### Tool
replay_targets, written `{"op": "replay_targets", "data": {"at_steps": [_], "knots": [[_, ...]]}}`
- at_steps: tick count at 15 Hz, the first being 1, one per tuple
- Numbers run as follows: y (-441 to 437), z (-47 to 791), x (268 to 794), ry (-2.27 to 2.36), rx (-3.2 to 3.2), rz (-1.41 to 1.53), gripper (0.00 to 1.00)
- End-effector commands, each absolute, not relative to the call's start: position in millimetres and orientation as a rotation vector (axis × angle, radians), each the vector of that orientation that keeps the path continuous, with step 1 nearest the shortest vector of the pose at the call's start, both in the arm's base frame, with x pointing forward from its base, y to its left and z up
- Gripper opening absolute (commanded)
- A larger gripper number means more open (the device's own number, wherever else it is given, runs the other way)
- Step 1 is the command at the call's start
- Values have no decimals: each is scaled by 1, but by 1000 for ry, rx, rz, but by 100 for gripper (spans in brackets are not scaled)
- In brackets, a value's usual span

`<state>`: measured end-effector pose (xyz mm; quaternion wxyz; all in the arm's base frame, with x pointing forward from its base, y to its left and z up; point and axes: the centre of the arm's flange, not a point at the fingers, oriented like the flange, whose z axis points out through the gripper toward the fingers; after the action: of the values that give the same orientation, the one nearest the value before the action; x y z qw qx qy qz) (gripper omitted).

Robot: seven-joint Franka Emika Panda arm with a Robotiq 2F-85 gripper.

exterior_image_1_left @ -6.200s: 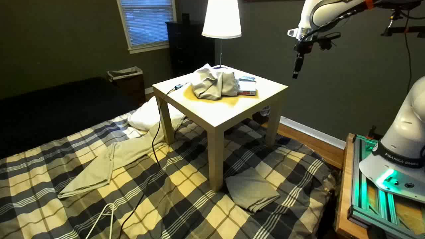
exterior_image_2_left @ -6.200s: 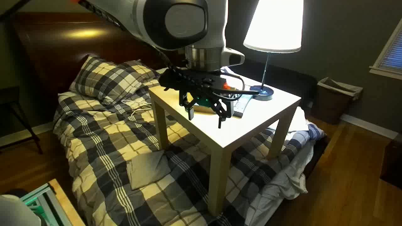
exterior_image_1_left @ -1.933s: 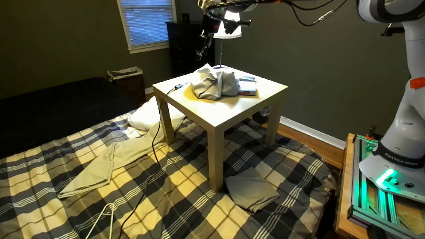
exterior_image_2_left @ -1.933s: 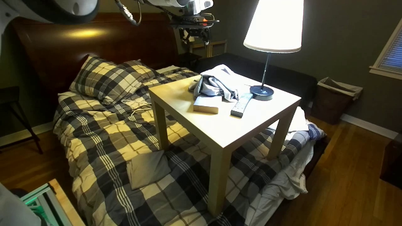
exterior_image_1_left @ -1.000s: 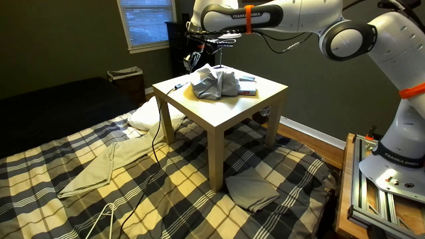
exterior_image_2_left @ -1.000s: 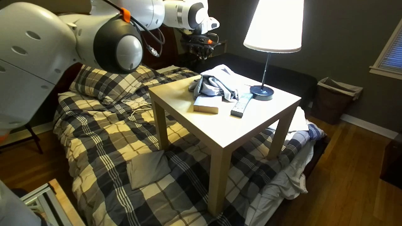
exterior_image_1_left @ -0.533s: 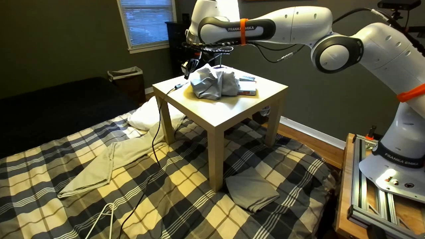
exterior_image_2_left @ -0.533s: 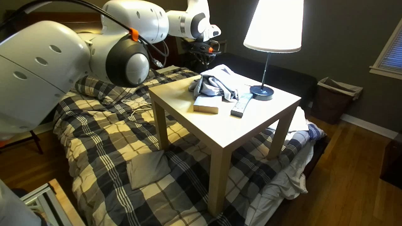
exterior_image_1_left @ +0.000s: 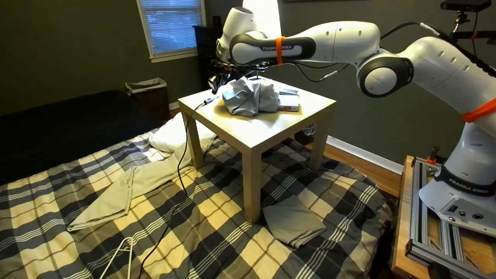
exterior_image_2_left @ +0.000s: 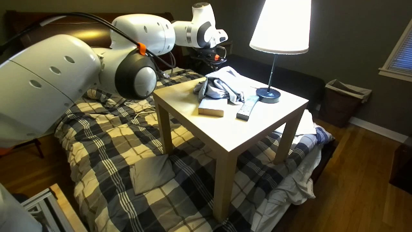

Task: Turn off the lamp.

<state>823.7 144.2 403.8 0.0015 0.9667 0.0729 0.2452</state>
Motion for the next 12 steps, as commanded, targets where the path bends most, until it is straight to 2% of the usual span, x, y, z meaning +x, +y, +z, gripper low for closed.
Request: {"op": "replay_targets", "data": {"at_steps": [1,12], "knots": [[163,395,892,140,2980,825,0],[178,374,902,-145,2834,934,0]]}}
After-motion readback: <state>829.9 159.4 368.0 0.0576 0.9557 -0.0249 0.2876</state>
